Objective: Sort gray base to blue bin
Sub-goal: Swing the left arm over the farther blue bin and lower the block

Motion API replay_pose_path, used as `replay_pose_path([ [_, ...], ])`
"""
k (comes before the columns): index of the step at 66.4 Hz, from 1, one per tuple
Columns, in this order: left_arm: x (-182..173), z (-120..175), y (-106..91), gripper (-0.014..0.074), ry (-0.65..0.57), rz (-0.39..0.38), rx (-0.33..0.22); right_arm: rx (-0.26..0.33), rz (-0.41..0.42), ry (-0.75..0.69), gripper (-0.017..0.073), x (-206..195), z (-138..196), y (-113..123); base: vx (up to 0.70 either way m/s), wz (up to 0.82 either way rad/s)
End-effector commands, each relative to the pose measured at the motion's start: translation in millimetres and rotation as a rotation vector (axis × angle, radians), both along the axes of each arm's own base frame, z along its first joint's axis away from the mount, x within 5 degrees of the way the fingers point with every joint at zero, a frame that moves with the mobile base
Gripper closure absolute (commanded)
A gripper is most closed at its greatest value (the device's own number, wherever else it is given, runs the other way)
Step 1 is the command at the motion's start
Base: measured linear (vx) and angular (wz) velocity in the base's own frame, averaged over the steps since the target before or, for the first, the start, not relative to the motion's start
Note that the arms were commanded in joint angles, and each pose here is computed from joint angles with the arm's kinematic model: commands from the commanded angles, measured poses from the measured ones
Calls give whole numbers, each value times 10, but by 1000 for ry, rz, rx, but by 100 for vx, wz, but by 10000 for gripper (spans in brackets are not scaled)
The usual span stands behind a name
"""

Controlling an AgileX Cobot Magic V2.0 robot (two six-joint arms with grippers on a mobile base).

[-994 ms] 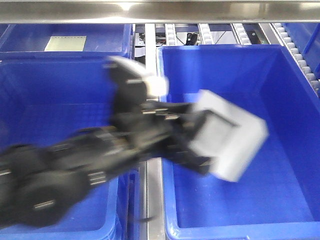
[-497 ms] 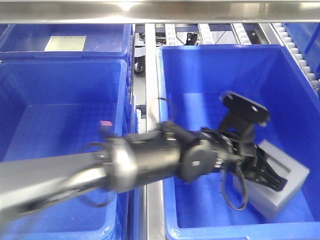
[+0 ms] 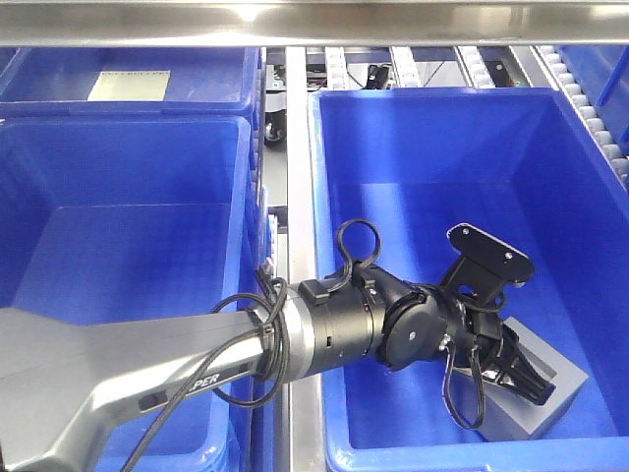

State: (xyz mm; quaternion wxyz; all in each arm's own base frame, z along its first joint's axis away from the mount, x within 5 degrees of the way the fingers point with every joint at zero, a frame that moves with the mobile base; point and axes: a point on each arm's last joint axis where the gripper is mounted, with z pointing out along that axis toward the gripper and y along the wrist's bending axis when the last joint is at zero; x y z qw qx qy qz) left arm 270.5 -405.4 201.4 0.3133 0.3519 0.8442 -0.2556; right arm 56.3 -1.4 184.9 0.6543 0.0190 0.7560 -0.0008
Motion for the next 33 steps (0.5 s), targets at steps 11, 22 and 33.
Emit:
replay_pose_path([
  [11, -10, 480, -5, 331, -67, 15, -124, -18, -2, -38, 564, 18, 38, -3, 0, 0],
  [22, -12, 477, -4, 295, -65, 14, -121, -18, -2, -38, 564, 18, 38, -3, 0, 0],
  [33, -27, 530, 13, 265, -65, 11, -123, -18, -2, -38, 564, 18, 38, -3, 0, 0],
])
